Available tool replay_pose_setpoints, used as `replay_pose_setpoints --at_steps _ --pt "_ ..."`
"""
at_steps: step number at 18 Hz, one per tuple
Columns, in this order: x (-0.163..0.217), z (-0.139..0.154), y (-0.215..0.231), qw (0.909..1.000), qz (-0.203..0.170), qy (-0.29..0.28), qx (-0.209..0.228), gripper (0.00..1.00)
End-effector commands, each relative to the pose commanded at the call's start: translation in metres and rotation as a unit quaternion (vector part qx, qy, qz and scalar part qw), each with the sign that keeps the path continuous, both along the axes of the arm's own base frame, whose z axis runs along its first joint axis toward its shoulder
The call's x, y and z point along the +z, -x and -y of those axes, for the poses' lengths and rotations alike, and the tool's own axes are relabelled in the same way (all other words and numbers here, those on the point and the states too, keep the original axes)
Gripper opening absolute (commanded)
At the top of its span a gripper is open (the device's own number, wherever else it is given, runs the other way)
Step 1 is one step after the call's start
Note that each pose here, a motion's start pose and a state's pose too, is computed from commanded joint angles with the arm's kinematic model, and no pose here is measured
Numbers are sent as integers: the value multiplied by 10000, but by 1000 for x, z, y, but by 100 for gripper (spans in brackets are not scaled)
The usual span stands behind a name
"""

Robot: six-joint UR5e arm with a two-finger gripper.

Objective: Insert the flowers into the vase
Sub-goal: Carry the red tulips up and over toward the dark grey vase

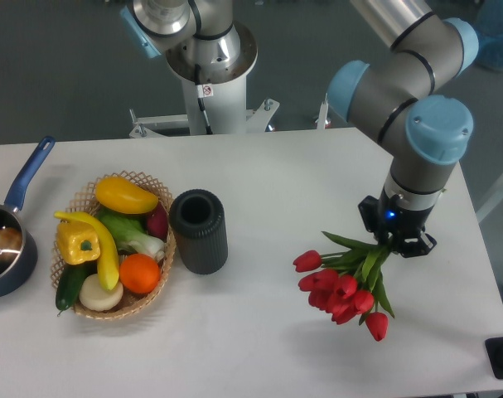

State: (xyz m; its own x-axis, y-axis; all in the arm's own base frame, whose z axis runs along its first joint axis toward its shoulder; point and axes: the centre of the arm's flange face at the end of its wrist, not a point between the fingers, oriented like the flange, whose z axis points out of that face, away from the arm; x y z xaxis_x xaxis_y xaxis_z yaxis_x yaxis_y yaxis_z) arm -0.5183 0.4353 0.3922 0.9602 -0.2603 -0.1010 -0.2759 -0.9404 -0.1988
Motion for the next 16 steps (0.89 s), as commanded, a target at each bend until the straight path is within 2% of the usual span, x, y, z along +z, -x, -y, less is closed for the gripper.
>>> replay_pose_setpoints --at_steps 2,5,8,11,16 --pt "28 -3 -18 9979 186 -583 228 0" --pt "52 -10 -41 9892 538 -1183 676 0" --pt "61 -16 -66 9801 887 -1682 576 0" --pt "62 -8 -91 9605 1255 -2447 416 0" --pt "66 11 -108 9153 1921 -3524 347 0"
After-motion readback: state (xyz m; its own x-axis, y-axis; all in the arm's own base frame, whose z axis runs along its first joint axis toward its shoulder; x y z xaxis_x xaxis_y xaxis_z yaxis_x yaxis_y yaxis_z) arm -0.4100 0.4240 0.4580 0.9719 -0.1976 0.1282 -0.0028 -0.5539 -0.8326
